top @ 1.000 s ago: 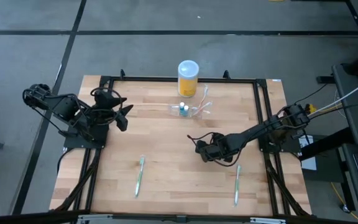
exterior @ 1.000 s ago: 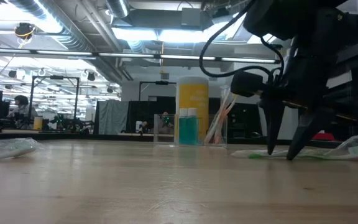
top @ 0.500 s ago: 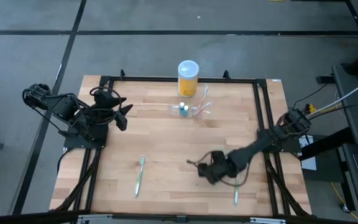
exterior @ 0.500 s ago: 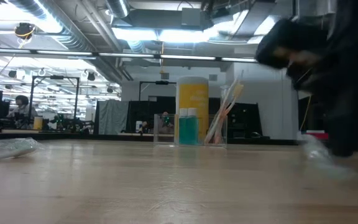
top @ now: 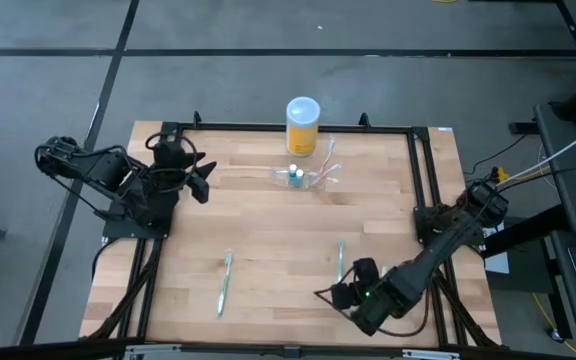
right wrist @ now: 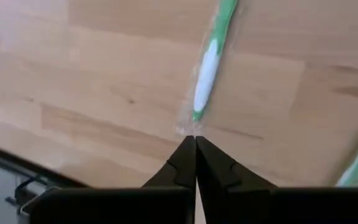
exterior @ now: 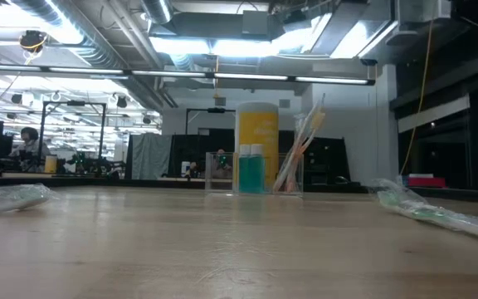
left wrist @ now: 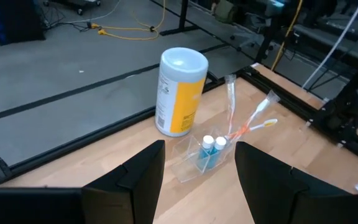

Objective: Pick & Place toothbrushing station
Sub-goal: Put the middle green toothbrush into the transparent organizer

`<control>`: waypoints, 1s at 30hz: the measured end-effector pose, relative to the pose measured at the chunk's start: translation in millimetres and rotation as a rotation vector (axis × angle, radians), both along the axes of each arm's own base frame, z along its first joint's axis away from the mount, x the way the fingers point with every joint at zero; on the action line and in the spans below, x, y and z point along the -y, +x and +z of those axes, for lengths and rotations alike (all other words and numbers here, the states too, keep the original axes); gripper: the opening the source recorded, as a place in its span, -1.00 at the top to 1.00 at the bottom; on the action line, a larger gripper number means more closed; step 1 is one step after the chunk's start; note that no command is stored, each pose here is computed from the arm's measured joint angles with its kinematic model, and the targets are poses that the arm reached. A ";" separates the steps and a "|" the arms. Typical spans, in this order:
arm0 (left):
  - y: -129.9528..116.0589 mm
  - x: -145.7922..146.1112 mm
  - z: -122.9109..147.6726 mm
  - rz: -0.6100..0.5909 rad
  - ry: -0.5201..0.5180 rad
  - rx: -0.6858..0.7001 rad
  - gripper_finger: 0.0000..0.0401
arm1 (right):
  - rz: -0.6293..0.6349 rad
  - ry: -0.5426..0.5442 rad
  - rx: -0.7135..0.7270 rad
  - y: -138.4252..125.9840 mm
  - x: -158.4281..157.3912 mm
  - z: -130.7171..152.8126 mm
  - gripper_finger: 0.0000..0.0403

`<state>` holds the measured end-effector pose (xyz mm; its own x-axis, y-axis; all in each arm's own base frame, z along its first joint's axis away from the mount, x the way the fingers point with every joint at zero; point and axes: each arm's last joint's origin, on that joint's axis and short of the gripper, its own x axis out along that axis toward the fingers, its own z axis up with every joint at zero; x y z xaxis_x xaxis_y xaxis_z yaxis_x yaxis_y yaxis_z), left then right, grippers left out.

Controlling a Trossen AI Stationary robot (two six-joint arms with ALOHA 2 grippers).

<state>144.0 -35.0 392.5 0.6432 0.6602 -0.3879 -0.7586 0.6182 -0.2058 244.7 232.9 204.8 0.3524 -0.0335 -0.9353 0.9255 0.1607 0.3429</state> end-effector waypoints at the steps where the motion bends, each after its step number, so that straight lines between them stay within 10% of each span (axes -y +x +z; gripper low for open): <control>1: 1.1 -0.5 -0.4 0.005 0.003 -0.004 0.03 | -0.009 -0.013 0.002 1.7 2.7 -0.1 0.95; 16: 10.2 1.3 4.3 -0.042 0.035 0.000 0.03 | -0.152 -0.045 -0.109 28.1 72.9 -38.2 -0.10; 30: -2.8 -8.4 11.0 -0.063 0.058 -0.011 0.03 | -0.193 0.035 -0.185 36.8 77.6 -70.0 0.36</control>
<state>141.1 -26.6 403.5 0.6803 0.6399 -0.3573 -0.7197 0.6755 -0.1605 281.5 155.3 134.9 0.1651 -0.0498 -0.9850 0.9854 -0.0334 0.1669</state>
